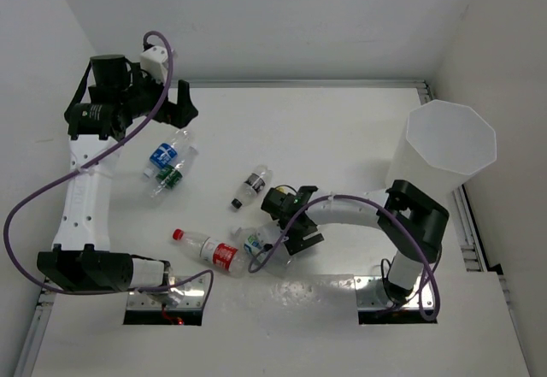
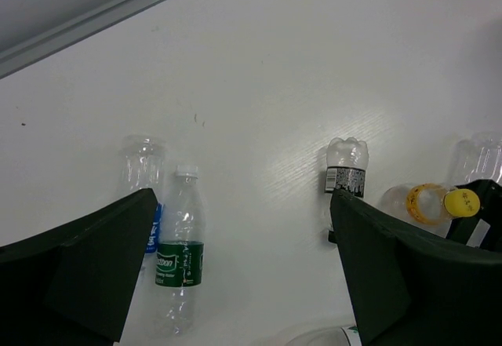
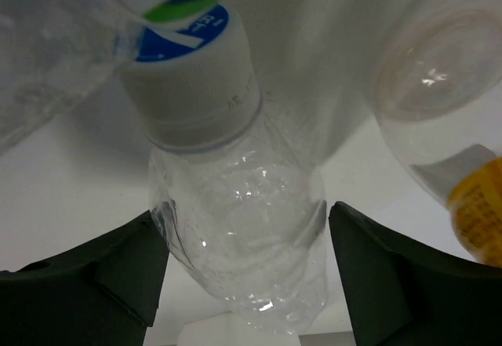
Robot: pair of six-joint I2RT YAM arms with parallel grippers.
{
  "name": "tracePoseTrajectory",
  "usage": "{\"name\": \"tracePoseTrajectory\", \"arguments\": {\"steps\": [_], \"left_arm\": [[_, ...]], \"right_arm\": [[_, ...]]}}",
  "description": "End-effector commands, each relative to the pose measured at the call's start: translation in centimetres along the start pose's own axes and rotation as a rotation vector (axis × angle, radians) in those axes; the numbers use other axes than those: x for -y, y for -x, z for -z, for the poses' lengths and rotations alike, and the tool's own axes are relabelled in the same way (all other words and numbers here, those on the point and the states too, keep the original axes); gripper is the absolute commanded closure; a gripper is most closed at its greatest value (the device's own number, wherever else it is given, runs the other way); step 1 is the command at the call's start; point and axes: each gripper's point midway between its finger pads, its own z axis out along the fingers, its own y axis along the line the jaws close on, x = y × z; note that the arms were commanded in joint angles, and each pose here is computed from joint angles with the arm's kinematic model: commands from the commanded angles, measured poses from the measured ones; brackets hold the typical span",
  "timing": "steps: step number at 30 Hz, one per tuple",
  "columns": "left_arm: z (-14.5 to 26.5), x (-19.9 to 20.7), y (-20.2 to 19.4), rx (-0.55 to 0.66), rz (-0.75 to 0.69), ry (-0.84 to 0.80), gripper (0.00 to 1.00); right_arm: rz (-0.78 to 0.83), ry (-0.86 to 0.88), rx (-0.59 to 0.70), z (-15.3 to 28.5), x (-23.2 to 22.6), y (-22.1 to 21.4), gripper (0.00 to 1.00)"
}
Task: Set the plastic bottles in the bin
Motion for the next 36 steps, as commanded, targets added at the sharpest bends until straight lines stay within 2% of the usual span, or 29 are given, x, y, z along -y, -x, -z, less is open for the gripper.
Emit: {"name": "tracePoseTrajectory", "arguments": {"steps": [1, 3, 4, 5, 6, 8, 9, 10, 12, 13, 14, 15, 16, 17, 21, 23, 24, 25, 26, 30, 32, 36], "left_arm": [[0.7, -0.1, 0.2, 0.018, -0.026, 0.009, 0.00], [0.7, -0.1, 0.2, 0.018, -0.026, 0.009, 0.00], [0.7, -0.1, 0.2, 0.018, -0.035, 0.009, 0.00], [0.7, -0.1, 0.2, 0.018, -0.035, 0.009, 0.00], [0.5, -0.1, -0.1, 0.010, -0.031, 0.007, 0.00], [0.5, -0.1, -0.1, 0.010, -0.031, 0.007, 0.00], [0.5, 0.0, -0.1, 0.012, -0.040, -0.001, 0.00], [0.5, 0.1, 0.0, 0.014, -0.040, -0.010, 0.00], [0.5, 0.1, 0.0, 0.014, -0.040, -0.010, 0.00], [0.3, 0.6, -0.3, 0.009, -0.062, -0.031, 0.00], [0.3, 0.7, -0.2, 0.012, -0.077, -0.042, 0.00], [0.2, 1.2, -0.5, 0.008, -0.118, -0.058, 0.00], [-0.1, 1.6, -0.8, 0.005, -0.142, -0.078, 0.00], [-0.2, 2.4, -1.2, 0.006, -0.167, -0.117, 0.00], [-0.5, 6.6, -2.1, 0.021, -0.323, -0.260, 0.00], [-1.1, 9.1, -2.5, 0.016, -0.405, -0.320, 0.00], [-1.2, 9.9, -2.5, 0.015, -0.431, -0.333, 0.00], [-1.8, 11.2, -2.6, 0.011, -0.472, -0.359, 0.00], [-2.4, 11.9, -2.9, -0.005, -0.480, -0.377, 0.00], [-3.7, 15.3, -3.9, -0.021, -0.550, -0.491, 0.02], [-4.2, 16.5, -4.3, -0.023, -0.590, -0.537, 0.02], [-4.9, 18.6, -6.0, -0.038, -0.697, -0.617, 0.03]], "right_arm": [[0.023, -0.035, -0.023, -0.4, 0.4, 0.0, 0.23], [0.012, -0.038, -0.020, -0.4, 0.4, 0.0, 0.28], [0.003, -0.037, -0.010, 0.0, 0.2, 0.1, 0.39], [-0.002, -0.044, -0.005, 0.3, 0.4, 0.2, 0.46], [-0.019, -0.044, 0.017, 1.3, 0.3, 0.3, 0.58], [-0.081, -0.079, 0.068, 3.3, 1.3, 0.5, 0.65], [-0.134, -0.143, 0.132, 5.8, 3.1, 1.4, 0.65], [-0.225, -0.128, 0.201, 6.9, 3.5, 1.4, 0.66], [-0.333, -0.229, 0.402, 13.6, 6.7, 3.2, 0.70], [-0.434, -0.234, 0.459, 15.2, 7.6, 2.2, 0.78], [-0.480, -0.331, 0.605, 21.2, 9.8, 2.7, 0.85], [-0.514, -0.359, 0.653, 23.0, 10.6, 2.4, 0.90], [-0.596, -0.408, 0.696, 24.8, 12.1, 0.1, 0.98], [-0.662, -0.466, 0.783, 28.5, 13.0, -0.5, 1.00], [-0.808, -0.799, 0.896, 39.7, 15.4, -7.8, 1.00], [-0.911, -0.993, 0.887, 43.3, 16.2, -12.8, 1.00], [-0.926, -1.069, 0.894, 45.1, 15.2, -14.1, 1.00], [-1.009, -1.167, 0.845, 45.6, 15.1, -17.9, 1.00], [-1.018, -1.240, 0.847, 47.1, 14.8, -19.2, 1.00], [-1.159, -1.410, 0.795, 48.8, 12.5, -24.8, 1.00], [-1.259, -1.441, 0.774, 48.1, 11.7, -27.2, 1.00], [-1.478, -1.434, 0.722, 43.8, 10.3, -32.0, 1.00]]}}
